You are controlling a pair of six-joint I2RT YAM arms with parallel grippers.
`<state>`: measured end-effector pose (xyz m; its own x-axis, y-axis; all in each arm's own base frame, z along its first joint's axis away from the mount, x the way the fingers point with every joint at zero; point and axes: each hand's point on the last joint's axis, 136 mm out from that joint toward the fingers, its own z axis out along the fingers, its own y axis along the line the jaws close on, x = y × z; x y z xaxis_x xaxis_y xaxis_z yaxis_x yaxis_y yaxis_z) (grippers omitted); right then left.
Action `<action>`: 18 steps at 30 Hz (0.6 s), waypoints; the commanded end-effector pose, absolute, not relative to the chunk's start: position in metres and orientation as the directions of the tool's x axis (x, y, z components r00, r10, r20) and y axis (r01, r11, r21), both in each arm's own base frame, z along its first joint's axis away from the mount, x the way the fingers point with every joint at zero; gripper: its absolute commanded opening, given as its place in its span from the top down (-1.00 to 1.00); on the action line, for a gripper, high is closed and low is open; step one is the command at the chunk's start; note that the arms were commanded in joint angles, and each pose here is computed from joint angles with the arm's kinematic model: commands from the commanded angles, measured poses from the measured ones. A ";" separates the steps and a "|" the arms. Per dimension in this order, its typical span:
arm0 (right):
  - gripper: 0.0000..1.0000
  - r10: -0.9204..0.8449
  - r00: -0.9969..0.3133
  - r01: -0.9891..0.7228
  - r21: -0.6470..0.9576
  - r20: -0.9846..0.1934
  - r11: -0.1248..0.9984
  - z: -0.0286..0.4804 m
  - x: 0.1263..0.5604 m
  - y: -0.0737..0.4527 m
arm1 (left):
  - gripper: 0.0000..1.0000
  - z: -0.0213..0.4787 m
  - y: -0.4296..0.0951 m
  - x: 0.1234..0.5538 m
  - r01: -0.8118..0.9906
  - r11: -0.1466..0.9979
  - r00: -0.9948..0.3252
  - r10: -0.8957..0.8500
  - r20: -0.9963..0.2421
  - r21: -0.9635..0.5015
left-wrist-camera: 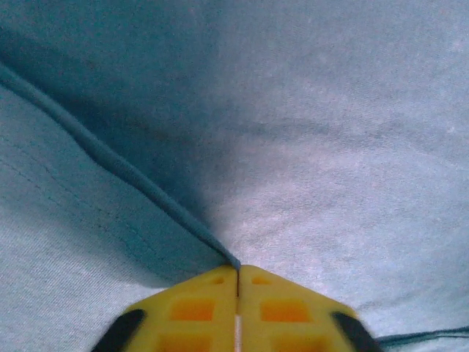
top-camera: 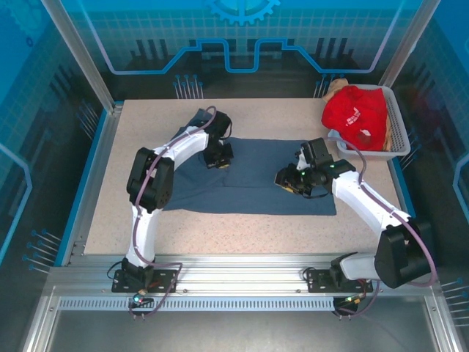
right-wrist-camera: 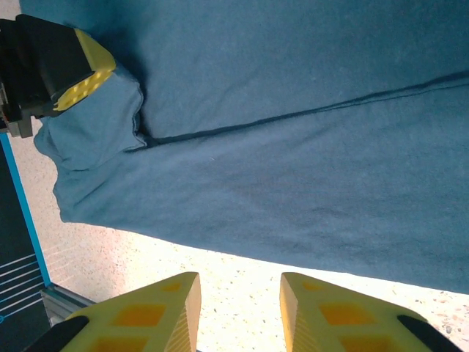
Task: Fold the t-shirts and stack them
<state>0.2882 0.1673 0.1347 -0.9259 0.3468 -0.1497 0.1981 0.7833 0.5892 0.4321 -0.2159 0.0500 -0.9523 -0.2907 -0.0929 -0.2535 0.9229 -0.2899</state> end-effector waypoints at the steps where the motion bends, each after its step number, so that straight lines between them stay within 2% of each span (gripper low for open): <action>1: 0.26 0.372 -0.922 0.248 0.572 -0.109 0.782 0.124 0.283 0.159 | 0.11 0.069 -0.216 0.434 -0.184 0.942 -0.958 -0.236 -0.162 -0.282; 2: 0.20 0.381 -0.918 0.264 0.555 -0.105 0.789 0.122 0.280 0.155 | -0.08 0.081 -0.208 0.432 -0.187 0.945 -0.951 -0.243 -0.191 -0.269; 3: 0.15 0.397 -0.913 0.289 0.532 -0.098 0.796 0.118 0.277 0.148 | -0.15 0.092 -0.201 0.427 -0.200 0.944 -0.944 -0.258 -0.208 -0.263; 5: 0.06 0.442 -0.895 0.363 0.480 -0.058 0.798 0.107 0.265 0.131 | -0.15 0.108 -0.177 0.406 -0.277 0.925 -0.922 -0.332 -0.200 -0.259; 8: 0.05 0.518 -0.855 0.469 0.463 0.024 0.752 0.086 0.249 0.114 | 0.07 0.110 -0.139 0.362 -0.414 0.867 -0.878 -0.460 -0.129 -0.276; 12: 0.14 0.588 -0.801 0.578 0.402 0.112 0.710 0.066 0.235 0.098 | 0.39 0.079 -0.103 0.306 -0.576 0.776 -0.808 -0.589 0.033 -0.257; 16: 0.20 0.590 -0.796 0.600 0.302 0.133 0.741 0.056 0.236 0.085 | 0.57 0.048 -0.071 0.288 -0.699 0.680 -0.710 -0.696 0.106 -0.221; 18: 0.21 0.584 -0.798 0.602 0.255 0.150 0.757 0.051 0.238 0.081 | 0.63 0.036 -0.055 0.289 -0.732 0.656 -0.678 -0.728 0.101 -0.184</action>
<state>0.2394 0.0912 0.0549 -0.8035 0.5815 0.1277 0.5867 0.7369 0.3357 0.2908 -0.0619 0.0505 -0.7326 -0.6783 0.0561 -0.6743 0.7122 -0.1951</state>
